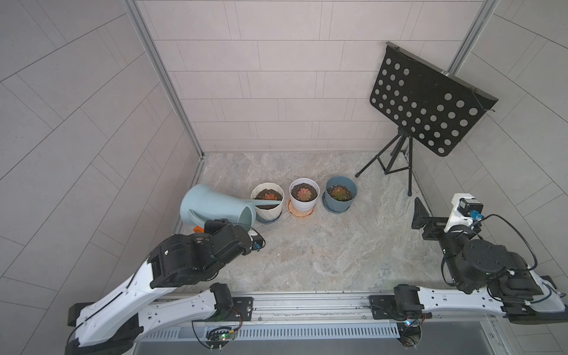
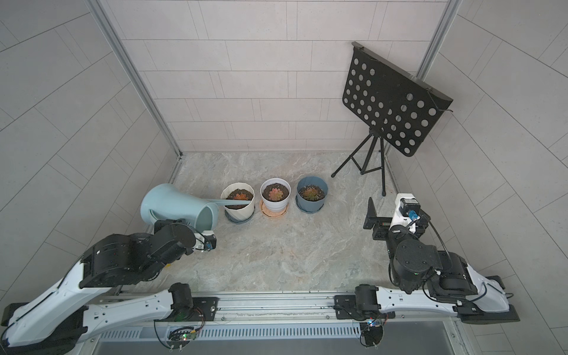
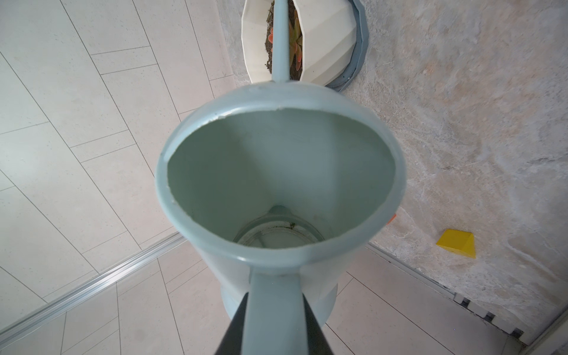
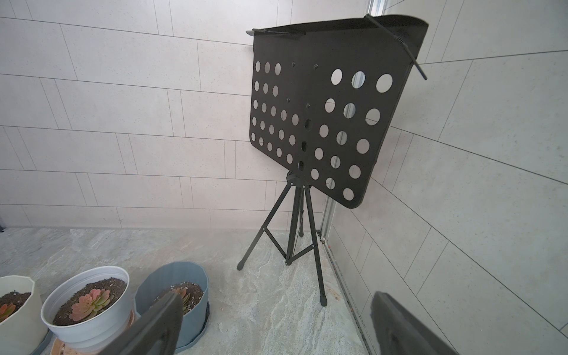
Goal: Water the succulent around the soil edge
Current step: Water the soil of the potted plant with water.
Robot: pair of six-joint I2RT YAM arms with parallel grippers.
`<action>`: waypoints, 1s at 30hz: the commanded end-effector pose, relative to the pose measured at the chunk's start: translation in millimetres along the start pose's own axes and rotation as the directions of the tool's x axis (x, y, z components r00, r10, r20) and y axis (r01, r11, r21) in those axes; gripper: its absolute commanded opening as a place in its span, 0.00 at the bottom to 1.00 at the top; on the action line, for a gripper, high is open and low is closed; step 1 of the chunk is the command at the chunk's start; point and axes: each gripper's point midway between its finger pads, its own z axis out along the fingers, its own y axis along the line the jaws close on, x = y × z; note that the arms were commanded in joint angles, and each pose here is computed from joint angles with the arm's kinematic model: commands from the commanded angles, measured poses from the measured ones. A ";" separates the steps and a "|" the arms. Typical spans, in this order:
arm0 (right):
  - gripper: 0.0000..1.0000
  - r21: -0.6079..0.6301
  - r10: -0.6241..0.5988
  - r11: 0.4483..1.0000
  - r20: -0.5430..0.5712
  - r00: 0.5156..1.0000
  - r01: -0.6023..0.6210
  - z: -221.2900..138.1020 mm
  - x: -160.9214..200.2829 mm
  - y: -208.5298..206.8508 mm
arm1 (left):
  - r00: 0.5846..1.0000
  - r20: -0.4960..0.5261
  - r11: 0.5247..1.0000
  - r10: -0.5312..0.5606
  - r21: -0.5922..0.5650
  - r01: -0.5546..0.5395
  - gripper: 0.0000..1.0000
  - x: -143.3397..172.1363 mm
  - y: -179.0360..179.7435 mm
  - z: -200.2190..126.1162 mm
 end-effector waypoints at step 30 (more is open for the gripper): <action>1.00 0.023 0.001 1.000 0.003 1.000 -0.001 0.0 -1.3 -5.7 | 0.992 -0.106 0.993 -0.062 -0.108 0.050 0.00 1.2 31.5 22.1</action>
